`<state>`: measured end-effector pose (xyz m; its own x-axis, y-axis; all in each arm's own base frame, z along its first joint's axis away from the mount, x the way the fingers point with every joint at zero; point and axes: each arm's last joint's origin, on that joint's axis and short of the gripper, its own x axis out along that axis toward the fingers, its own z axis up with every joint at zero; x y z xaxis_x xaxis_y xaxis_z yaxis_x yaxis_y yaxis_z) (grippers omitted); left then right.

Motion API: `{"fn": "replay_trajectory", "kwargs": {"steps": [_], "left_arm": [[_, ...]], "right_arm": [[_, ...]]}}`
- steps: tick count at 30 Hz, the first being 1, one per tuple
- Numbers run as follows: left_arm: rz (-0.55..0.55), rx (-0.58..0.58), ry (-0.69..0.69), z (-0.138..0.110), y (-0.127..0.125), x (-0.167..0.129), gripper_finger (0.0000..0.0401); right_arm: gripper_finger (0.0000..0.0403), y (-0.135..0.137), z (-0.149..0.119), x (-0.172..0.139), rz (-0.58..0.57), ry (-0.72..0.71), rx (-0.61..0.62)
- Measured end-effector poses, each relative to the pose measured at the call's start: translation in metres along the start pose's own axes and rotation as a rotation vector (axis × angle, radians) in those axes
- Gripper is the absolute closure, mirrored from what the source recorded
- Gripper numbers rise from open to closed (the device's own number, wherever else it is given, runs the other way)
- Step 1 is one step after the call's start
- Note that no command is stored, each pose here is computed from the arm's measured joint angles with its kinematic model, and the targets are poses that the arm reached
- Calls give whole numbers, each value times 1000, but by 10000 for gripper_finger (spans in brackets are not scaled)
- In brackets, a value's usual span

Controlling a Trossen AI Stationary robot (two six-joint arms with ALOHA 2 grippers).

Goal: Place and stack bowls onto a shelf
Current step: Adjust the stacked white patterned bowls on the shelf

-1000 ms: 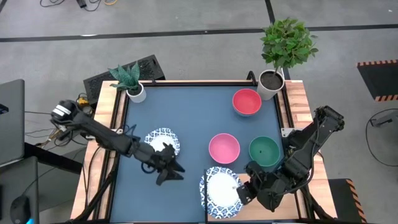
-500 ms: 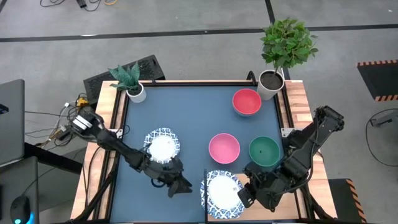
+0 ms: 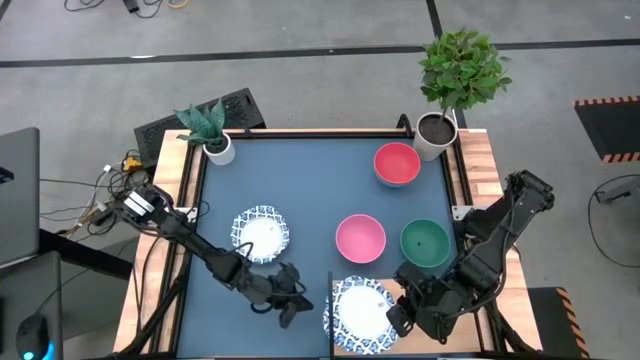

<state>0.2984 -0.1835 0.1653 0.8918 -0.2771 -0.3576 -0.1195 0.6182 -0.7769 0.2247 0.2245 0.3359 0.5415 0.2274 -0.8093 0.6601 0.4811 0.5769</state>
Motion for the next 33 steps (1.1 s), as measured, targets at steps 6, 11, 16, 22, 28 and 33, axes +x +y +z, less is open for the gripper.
{"fn": "replay_trajectory", "kwargs": {"steps": [6,11,16,22,28,33], "left_arm": [[25,-18,-51,3,-2,1,400],[42,-26,-76,4,-2,1,401],[68,26,-95,11,-17,6,401],[147,88,-73,12,-22,11,401],[136,12,-28,-9,-7,30,401],[83,-6,-33,-11,-13,44,401]], "right_arm": [[377,0,0,0,0,-1,-1],[377,0,0,0,1,-4,-1],[377,0,0,0,2,-8,-1],[377,0,0,0,1,-10,-14],[377,0,0,0,0,-10,-26],[376,0,0,0,-1,-10,-26]]}}
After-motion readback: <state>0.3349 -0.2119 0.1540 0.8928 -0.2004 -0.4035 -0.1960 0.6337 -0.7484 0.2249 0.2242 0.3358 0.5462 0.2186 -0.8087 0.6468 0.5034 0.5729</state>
